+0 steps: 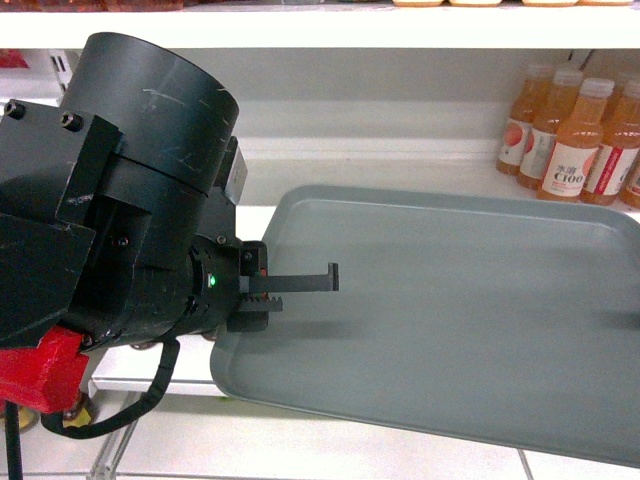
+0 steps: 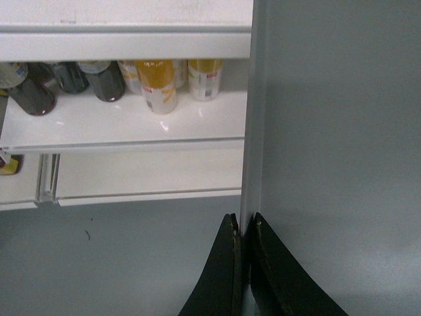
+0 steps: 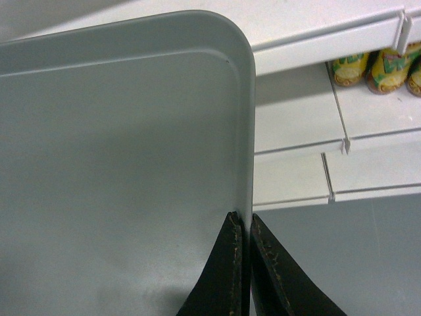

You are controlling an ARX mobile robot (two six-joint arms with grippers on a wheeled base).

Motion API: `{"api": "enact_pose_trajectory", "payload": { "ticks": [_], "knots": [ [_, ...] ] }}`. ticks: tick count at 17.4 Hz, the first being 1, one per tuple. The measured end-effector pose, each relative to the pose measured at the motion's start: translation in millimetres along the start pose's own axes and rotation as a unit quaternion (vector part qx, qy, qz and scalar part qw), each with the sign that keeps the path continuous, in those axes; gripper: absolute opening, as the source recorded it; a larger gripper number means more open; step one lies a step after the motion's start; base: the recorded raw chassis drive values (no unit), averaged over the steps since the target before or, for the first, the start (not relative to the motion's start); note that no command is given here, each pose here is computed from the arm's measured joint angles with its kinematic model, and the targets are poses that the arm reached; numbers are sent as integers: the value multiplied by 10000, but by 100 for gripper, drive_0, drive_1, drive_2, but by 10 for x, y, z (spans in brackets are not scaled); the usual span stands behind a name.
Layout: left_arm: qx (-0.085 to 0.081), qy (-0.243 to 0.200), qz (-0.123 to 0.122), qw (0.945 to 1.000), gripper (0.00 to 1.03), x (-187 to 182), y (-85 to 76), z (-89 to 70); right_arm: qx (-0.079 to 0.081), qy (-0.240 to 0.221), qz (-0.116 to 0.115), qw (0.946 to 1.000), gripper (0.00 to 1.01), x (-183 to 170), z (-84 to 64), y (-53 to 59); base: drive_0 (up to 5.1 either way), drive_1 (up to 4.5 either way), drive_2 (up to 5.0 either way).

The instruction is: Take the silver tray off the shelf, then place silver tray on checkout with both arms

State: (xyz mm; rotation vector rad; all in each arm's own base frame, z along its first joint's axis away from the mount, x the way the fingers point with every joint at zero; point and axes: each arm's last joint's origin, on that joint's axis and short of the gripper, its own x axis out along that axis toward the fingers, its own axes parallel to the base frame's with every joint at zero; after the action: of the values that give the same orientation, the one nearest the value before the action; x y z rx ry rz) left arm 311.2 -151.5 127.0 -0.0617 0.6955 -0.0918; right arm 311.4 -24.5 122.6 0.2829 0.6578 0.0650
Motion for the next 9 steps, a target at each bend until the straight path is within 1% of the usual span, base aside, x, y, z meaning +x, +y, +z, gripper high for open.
{"api": "enact_pose_trajectory", "payload": {
  "ticks": [9],
  "knots": [
    [11,-6,8,10000,3,-3,-10,-3,-1,-6,-12,10000,2,0,0,-1,8,-419,435]
  ]
}}
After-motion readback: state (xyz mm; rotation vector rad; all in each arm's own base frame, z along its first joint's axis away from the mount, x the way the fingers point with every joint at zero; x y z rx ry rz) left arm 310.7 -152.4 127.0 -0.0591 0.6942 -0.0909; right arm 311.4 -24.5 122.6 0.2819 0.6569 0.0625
